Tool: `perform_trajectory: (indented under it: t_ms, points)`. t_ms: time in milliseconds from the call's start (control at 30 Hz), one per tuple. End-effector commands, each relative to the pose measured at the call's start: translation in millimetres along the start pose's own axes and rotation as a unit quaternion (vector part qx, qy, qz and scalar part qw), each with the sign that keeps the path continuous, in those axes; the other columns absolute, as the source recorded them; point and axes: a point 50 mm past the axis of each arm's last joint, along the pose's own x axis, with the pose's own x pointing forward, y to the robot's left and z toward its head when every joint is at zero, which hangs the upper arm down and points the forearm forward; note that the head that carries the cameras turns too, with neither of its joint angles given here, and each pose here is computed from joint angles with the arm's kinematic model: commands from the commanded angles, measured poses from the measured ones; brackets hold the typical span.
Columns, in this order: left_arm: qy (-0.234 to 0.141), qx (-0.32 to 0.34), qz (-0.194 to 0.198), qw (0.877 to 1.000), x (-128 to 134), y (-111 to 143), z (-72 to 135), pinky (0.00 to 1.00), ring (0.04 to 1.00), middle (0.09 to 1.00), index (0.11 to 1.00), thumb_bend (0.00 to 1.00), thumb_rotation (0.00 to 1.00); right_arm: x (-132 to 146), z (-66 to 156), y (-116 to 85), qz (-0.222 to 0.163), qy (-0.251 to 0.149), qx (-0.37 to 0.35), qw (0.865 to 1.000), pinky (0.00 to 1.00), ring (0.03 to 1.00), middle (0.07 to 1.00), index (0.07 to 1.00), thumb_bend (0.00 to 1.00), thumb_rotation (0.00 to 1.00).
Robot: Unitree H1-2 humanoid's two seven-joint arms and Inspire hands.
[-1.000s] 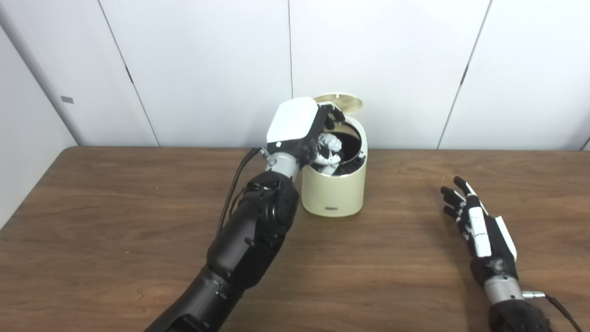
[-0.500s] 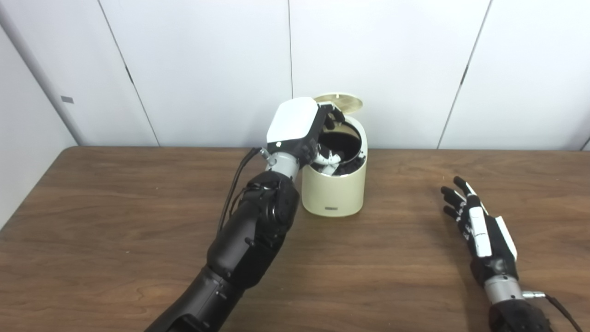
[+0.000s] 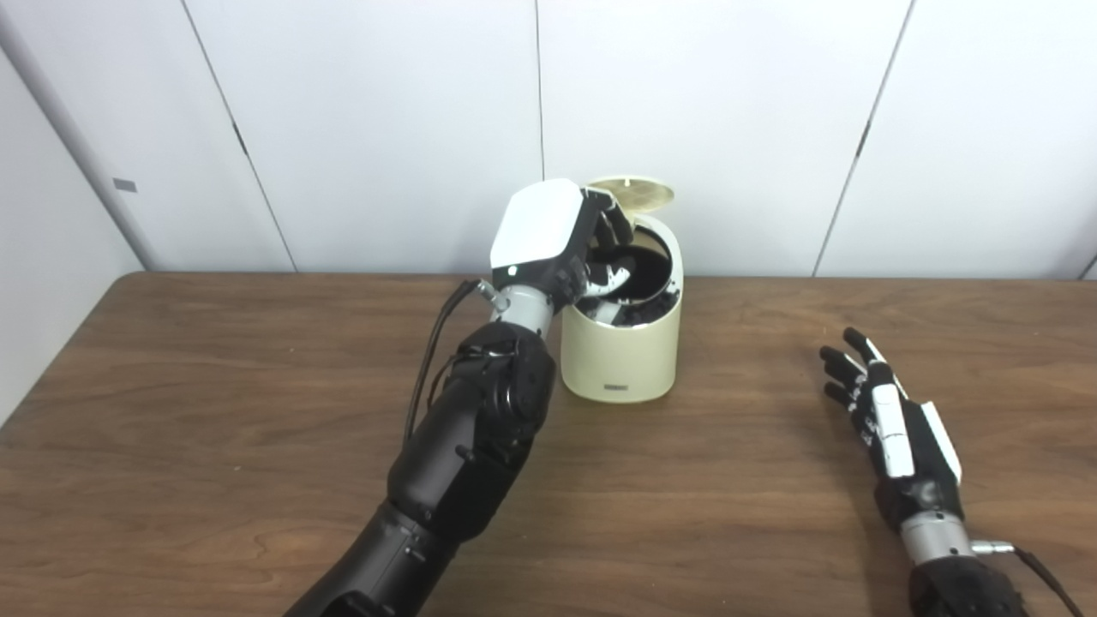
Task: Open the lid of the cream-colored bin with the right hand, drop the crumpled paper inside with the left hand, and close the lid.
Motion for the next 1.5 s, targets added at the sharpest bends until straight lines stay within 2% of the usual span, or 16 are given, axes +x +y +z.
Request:
perform_trajectory:
  t_ms: [0,333,600,833,1100,1300,1467]
  points:
    - [-0.035,-0.005,0.046,0.998,7.3,20.8,16.6,0.31,0.386,0.503,0.508,0.47,0.0,2.3,1.8,-2.8,0.003,-0.001,-0.007,1.0,0.87,0.899,0.858,0.928,0.57,1.0]
    - [-0.038,-0.013,0.065,0.997,1.7,24.2,18.5,0.34,0.387,0.495,0.515,0.47,0.0,3.3,-2.7,-5.6,0.004,0.0,-0.01,1.0,0.87,0.896,0.859,0.928,0.59,1.0]
    - [-0.043,-0.01,0.082,0.996,-4.7,28.0,16.3,0.31,0.38,0.462,0.515,0.47,0.0,3.2,-3.0,-5.8,0.003,0.004,-0.006,1.0,0.88,0.901,0.86,0.931,0.57,1.0]
    - [-0.053,-0.022,0.088,0.994,-12.2,34.2,13.3,0.26,0.394,0.508,0.511,0.47,0.0,3.0,-3.1,-5.9,0.005,0.002,-0.007,1.0,0.88,0.903,0.864,0.934,0.57,1.0]
    - [-0.05,-0.049,0.105,0.992,-25.0,46.7,3.7,0.28,0.368,0.469,0.517,0.47,0.0,3.3,-3.7,-6.5,0.002,0.002,-0.012,1.0,0.87,0.898,0.859,0.931,0.56,1.0]
    - [-0.036,-0.074,0.113,0.99,-34.9,58.4,-6.5,0.29,0.373,0.458,0.521,0.47,0.0,3.3,-3.3,-7.6,0.004,0.001,-0.013,1.0,0.87,0.9,0.862,0.931,0.57,1.0]
    - [-0.009,-0.109,0.124,0.986,-44.4,68.9,-18.7,0.38,0.417,0.491,0.49,0.48,0.0,2.7,-3.2,-8.9,0.003,-0.001,-0.017,1.0,0.87,0.896,0.859,0.926,0.57,1.0]
